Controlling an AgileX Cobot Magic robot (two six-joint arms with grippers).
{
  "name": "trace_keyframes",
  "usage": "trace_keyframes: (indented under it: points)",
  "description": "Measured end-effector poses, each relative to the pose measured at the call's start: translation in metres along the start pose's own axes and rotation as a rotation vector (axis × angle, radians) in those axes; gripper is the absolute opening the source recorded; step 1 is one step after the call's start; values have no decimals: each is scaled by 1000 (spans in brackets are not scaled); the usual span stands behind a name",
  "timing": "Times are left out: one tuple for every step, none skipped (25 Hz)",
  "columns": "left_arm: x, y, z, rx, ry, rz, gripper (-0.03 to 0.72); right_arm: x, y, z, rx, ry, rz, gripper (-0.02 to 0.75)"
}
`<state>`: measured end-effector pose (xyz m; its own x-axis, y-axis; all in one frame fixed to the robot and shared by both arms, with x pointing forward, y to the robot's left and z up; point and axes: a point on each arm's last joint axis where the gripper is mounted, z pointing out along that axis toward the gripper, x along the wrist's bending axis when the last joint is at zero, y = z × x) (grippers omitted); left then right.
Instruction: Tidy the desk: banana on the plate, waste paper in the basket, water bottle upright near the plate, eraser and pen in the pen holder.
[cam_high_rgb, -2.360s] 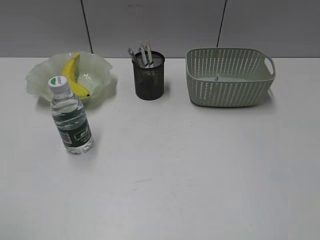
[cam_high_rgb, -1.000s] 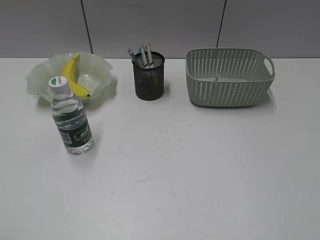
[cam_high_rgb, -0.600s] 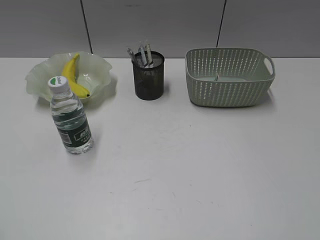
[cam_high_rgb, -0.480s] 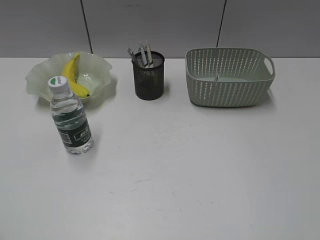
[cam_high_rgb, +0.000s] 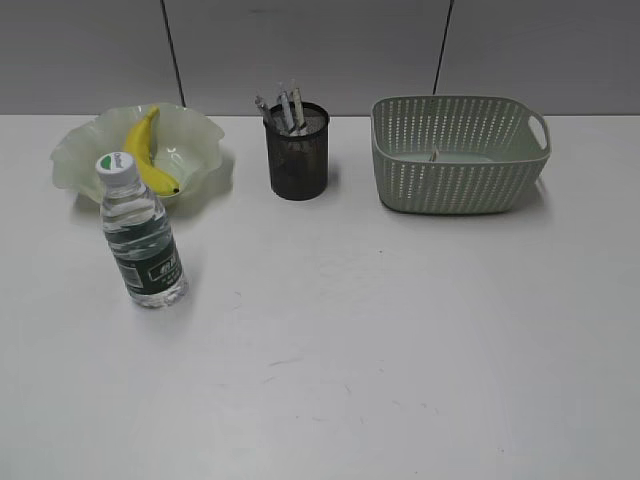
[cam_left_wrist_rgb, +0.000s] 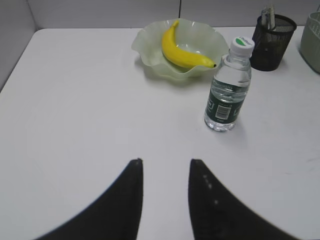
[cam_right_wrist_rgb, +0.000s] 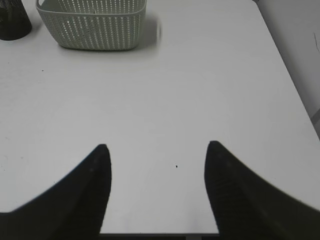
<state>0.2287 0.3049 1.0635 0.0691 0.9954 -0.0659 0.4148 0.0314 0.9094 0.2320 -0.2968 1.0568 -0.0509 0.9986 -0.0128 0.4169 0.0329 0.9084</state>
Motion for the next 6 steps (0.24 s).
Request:
trace_keyframes:
  points:
    - [0, 0, 0, 0, 0, 0, 234, 0, 0, 0, 0, 0, 0, 472]
    - [0, 0, 0, 0, 0, 0, 233, 0, 0, 0, 0, 0, 0, 472]
    - [0, 0, 0, 0, 0, 0, 233, 0, 0, 0, 0, 0, 0, 472]
    - [0, 0, 0, 0, 0, 0, 233, 0, 0, 0, 0, 0, 0, 472]
    - [0, 0, 0, 0, 0, 0, 233, 0, 0, 0, 0, 0, 0, 472]
    - [0, 0, 0, 0, 0, 0, 233, 0, 0, 0, 0, 0, 0, 472]
